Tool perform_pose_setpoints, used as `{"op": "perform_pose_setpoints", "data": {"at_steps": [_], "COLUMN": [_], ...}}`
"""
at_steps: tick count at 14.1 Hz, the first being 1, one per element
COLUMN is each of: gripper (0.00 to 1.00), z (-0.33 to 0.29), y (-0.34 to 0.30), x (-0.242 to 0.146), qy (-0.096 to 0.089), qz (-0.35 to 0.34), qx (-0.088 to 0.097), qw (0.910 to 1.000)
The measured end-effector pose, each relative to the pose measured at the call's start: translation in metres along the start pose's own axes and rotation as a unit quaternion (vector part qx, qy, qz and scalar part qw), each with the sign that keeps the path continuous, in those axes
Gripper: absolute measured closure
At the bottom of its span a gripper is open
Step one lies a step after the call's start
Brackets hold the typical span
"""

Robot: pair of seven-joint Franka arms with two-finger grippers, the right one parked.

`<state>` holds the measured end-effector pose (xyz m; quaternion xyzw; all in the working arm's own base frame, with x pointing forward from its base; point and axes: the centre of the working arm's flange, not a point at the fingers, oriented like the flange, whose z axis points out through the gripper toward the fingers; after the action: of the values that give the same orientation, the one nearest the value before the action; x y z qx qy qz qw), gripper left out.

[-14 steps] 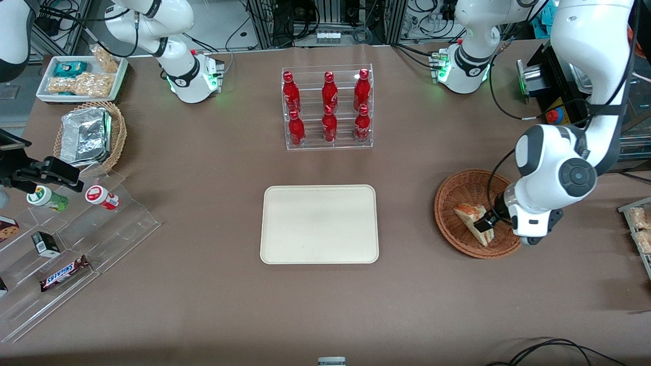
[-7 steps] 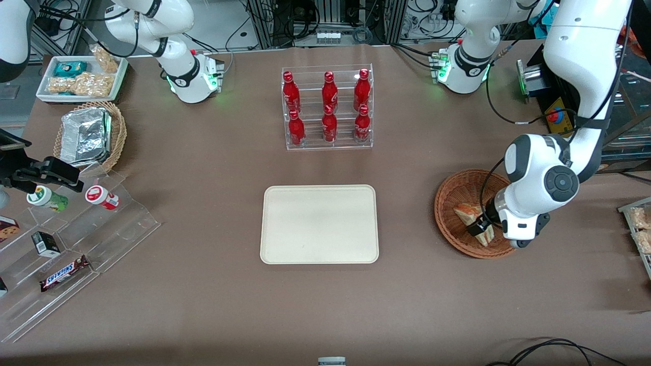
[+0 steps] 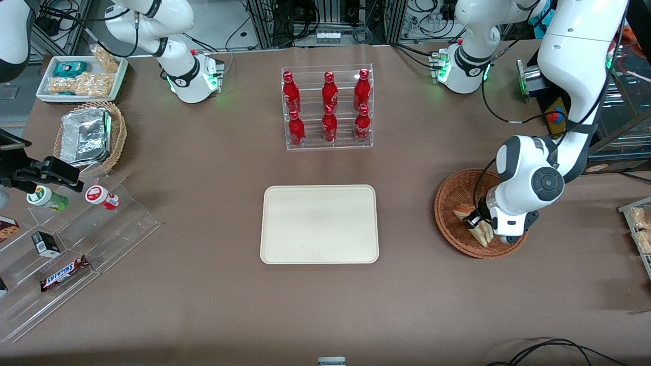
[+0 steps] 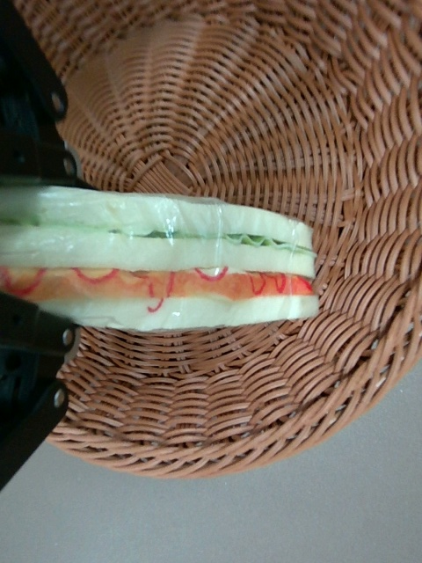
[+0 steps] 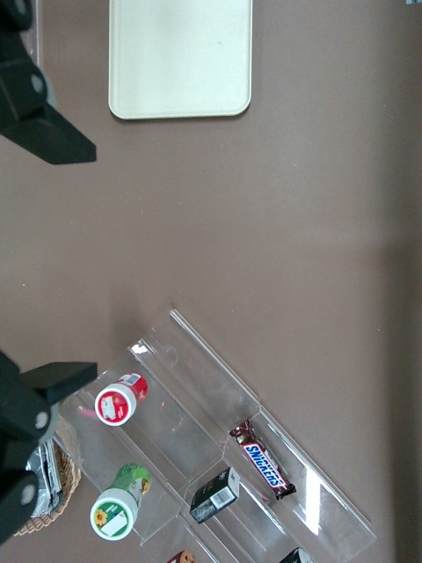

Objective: Place sandwich from basket to tray
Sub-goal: 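Lift the sandwich and carry it over the cream tray, lower it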

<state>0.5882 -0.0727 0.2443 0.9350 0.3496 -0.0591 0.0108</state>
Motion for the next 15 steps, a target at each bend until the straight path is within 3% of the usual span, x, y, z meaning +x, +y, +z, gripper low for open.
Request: {"op": "perform_pose_setpoints", "data": {"at_steps": [2, 4, 8, 10, 12, 15], "gripper": [0.74, 0.77, 0.79, 0.85, 0.85, 0.85], "z": [-0.025, -0.063, -0.119, -0.117, -0.103, -0.071], "y": [-0.003, 0.0, 0.07, 0.117, 0.165, 0.231], "x": [-0.003, -0.019, -0.124, -0.195, -0.258, -0.313], "qy": [-0.003, -0.004, 0.0, 0.006, 0.001, -0.012], "qz": [0.007, 0.021, 0.104, 0.162, 0.211, 0.256], "qx": [0.024, 0.049, 0.085, 0.084, 0.076, 0.042], "qw": [0.9997, 0.9986, 0.991, 0.9832, 0.9745, 0.9658]}}
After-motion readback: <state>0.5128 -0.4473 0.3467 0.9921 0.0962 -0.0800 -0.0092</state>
